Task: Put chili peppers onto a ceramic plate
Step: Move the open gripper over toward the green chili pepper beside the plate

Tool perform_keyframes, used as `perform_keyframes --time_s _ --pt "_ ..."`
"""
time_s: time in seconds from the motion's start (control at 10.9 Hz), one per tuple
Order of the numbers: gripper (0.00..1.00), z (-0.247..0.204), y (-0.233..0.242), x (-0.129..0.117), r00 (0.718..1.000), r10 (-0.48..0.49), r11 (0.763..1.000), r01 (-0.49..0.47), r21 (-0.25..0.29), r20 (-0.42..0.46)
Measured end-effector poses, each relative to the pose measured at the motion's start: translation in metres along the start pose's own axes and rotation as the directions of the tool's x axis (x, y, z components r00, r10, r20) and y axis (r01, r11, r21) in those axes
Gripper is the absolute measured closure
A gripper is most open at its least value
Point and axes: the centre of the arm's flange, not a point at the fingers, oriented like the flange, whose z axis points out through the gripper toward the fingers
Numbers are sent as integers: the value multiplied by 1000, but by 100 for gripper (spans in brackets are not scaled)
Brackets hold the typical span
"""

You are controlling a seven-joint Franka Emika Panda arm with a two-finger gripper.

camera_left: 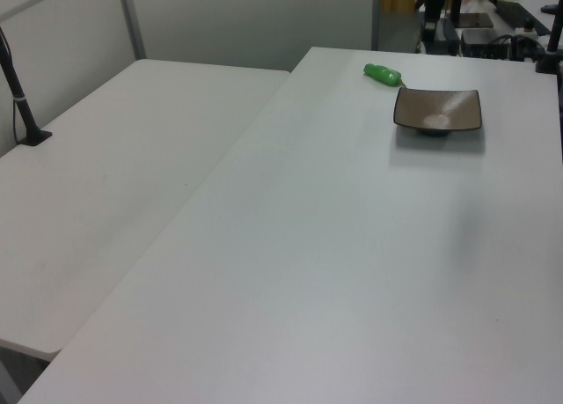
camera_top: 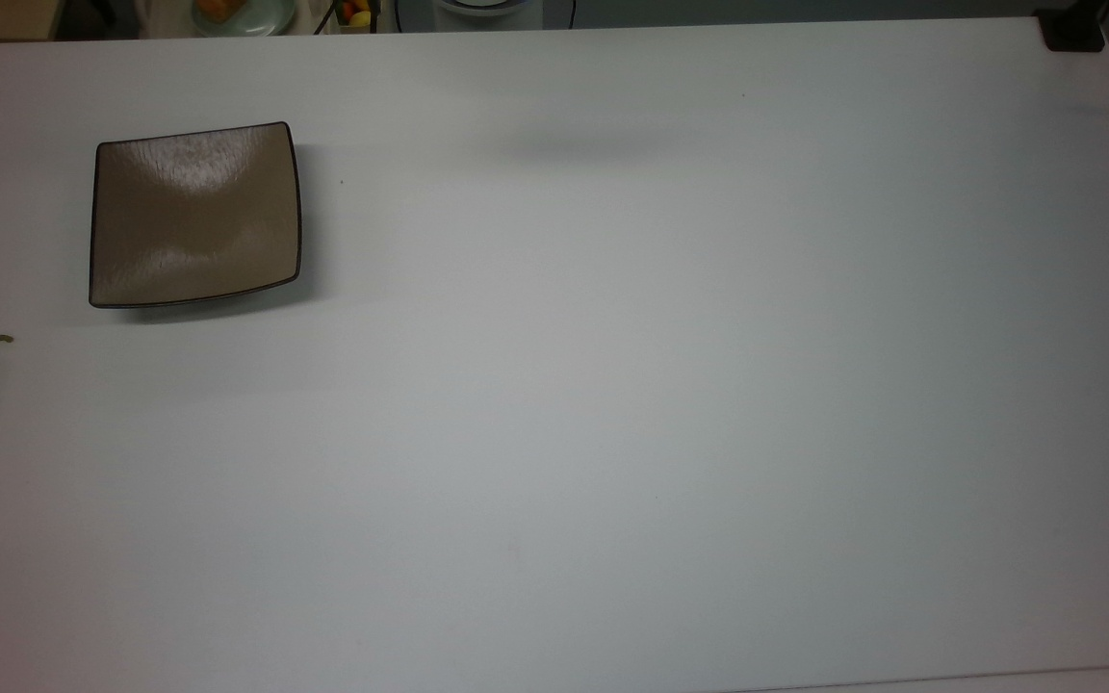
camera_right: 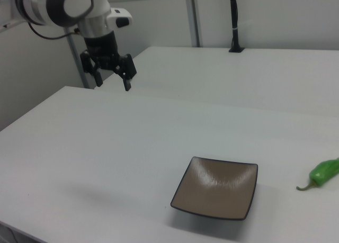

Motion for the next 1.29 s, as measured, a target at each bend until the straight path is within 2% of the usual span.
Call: perform_keyframes --time_s 0.83,0.92,1.1,1.29 --pt "0 26 12 10 1000 13 1000 -13 0 20" --pt "0 31 24 16 999 34 999 -34 -7 5" --pt "0 42 85 31 990 140 990 -141 -26 -33" --pt "0 50 153 43 957 274 959 -280 -53 -95"
